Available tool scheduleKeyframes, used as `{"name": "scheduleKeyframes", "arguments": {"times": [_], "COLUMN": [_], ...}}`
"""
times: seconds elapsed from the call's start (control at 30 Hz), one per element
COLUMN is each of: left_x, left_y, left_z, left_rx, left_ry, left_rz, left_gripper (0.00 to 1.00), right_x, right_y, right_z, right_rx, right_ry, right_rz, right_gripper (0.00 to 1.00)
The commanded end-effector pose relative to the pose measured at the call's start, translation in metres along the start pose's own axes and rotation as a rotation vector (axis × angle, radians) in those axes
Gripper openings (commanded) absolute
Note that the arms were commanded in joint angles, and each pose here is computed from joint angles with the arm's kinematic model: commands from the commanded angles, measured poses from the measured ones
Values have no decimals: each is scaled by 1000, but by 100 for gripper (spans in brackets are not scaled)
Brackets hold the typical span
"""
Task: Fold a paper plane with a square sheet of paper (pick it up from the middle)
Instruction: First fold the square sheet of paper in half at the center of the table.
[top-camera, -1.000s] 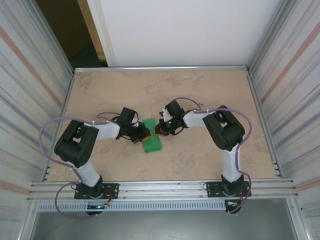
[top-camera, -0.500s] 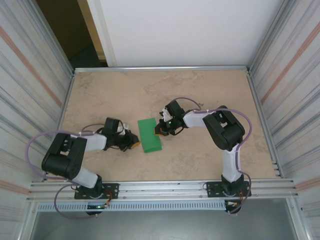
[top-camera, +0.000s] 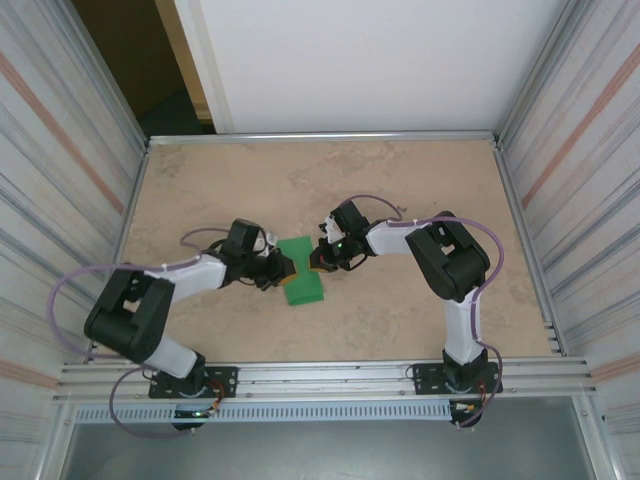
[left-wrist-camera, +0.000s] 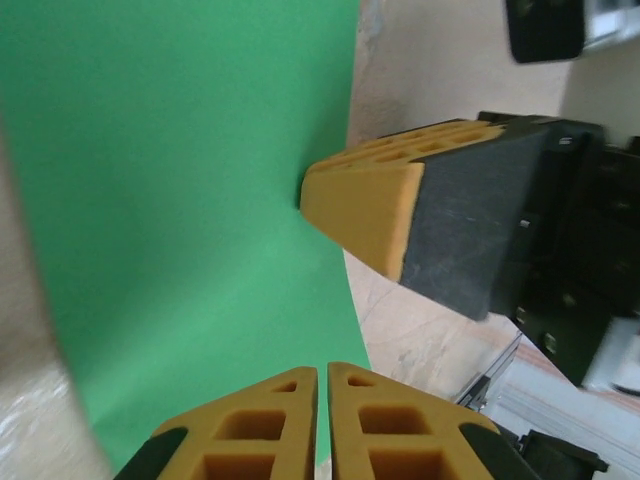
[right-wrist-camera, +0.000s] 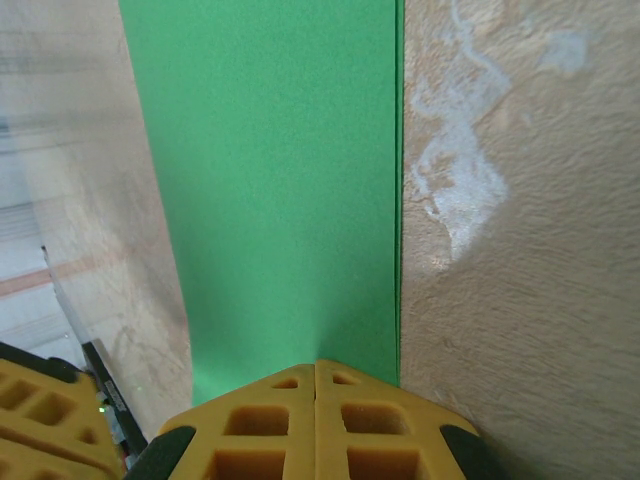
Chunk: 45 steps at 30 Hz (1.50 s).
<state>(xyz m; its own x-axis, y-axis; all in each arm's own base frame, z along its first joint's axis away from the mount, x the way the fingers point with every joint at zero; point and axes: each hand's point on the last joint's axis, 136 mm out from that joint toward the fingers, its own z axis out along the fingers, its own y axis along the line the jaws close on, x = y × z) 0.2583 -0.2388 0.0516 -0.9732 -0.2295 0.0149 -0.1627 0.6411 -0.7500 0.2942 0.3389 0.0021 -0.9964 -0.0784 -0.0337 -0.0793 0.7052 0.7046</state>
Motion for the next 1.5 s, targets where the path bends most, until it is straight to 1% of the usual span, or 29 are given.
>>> {"name": "scheduleKeyframes", "arguments": {"times": [0.0, 0.2, 0.37, 0.47, 0.53, 0.6, 0.67, 0.73, 0.93, 1.07, 1.23, 1.33, 1.4, 1.43, 1.47], "left_x": [5, 30, 51, 51, 39, 31, 26, 24, 27, 34, 51, 66, 71, 69, 63], "left_y": [16, 64, 97, 90, 58, 29, 13, 8, 14, 42, 82, 104, 107, 103, 92], "left_z": [12, 10, -15, -29, -34, -35, -33, -25, 2, 7, -2, -13, -22, -25, -28], "left_rx": [-67, -154, -206, -198, -89, -21, -7, -22, -94, -192, -279, -299, -285, -267, -231], "left_ry": [32, 61, 45, 13, -33, -62, -74, -62, 16, 38, 49, 61, 52, 41, 22], "left_rz": [-44, -97, -164, -155, -119, -85, -60, -45, -48, -85, -148, -202, -224, -222, -199], "left_gripper": [12, 11, 11, 11, 12, 12, 12, 12, 12, 11, 11, 11, 11, 11, 12], "right_x": [78, 78, 77, 77, 77, 77, 77, 78, 78, 78, 79, 80, 80, 80, 80], "right_y": [-166, -167, -167, -168, -167, -165, -165, -164, -165, -165, -167, -167, -168, -168, -168], "right_z": [-1, 1, 1, 1, 1, 1, 1, 1, 1, 1, 1, 1, 0, 0, 0], "right_rx": [573, 568, 567, 566, 565, 563, 563, 565, 567, 567, 568, 569, 570, 569, 569], "right_ry": [136, 142, 138, 137, 139, 137, 134, 136, 136, 135, 139, 139, 138, 138, 137], "right_rz": [270, 275, 278, 278, 275, 271, 270, 268, 269, 267, 270, 273, 273, 274, 273], "right_gripper": [0, 0, 0, 0, 0, 0, 0, 0, 0, 0, 0, 0, 0, 0, 0]}}
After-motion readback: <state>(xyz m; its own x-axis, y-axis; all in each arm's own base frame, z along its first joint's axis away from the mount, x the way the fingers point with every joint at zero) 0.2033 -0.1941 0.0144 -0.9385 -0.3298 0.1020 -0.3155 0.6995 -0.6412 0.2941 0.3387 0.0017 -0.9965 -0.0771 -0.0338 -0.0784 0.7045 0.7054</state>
